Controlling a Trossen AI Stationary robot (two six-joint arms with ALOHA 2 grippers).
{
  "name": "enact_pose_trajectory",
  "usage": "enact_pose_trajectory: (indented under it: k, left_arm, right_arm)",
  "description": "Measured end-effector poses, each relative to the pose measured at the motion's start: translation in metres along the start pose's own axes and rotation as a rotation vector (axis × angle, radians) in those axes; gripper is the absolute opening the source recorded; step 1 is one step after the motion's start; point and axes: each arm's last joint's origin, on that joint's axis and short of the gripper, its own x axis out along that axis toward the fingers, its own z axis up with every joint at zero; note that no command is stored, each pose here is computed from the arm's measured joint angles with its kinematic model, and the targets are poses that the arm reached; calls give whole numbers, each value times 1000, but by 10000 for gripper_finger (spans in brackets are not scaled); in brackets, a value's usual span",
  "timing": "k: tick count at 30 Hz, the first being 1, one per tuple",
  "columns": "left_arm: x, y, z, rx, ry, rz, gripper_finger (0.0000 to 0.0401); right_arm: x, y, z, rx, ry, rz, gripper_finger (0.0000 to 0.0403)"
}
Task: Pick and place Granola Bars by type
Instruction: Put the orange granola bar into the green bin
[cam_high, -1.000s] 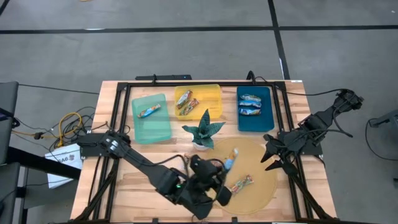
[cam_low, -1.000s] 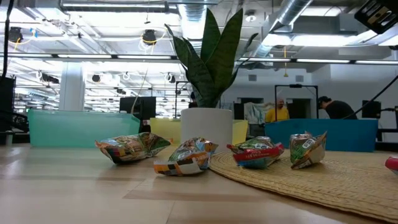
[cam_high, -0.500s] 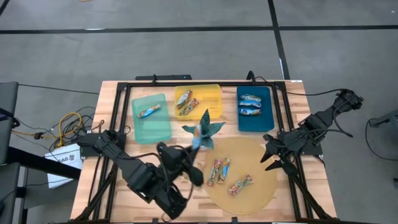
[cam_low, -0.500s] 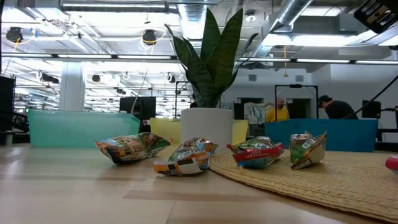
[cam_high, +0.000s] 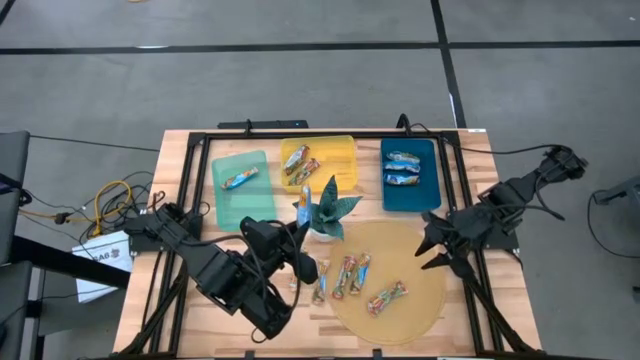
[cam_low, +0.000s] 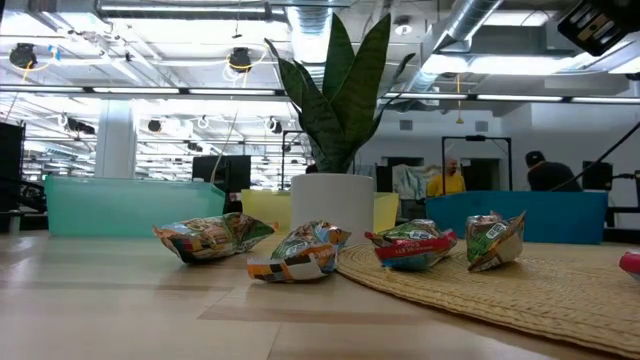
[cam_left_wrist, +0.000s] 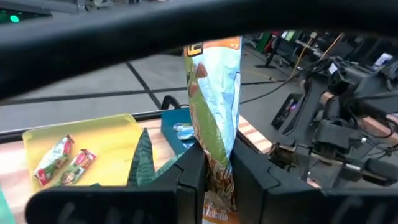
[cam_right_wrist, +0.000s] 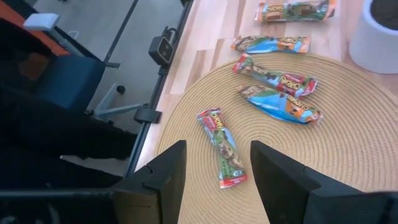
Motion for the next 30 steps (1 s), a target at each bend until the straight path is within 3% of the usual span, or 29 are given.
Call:
enact_pose_trajectory:
  k: [7, 13, 20, 30]
  left_arm:
    - [8, 21, -5, 16, 9, 39, 36]
    - [9, 80, -23, -94, 28, 93, 36]
    - [0, 144, -16, -248, 62, 49, 39]
    - [-1, 224, -8, -265, 136, 59, 40]
  right_arm:
    - [0, -5, 2, 22, -12, -26, 169]
    - [-1, -7, 2, 30, -9, -36, 169]
    - [-1, -7, 2, 31, -9, -37, 169]
    - [-1, -9, 3, 99, -41, -101, 169]
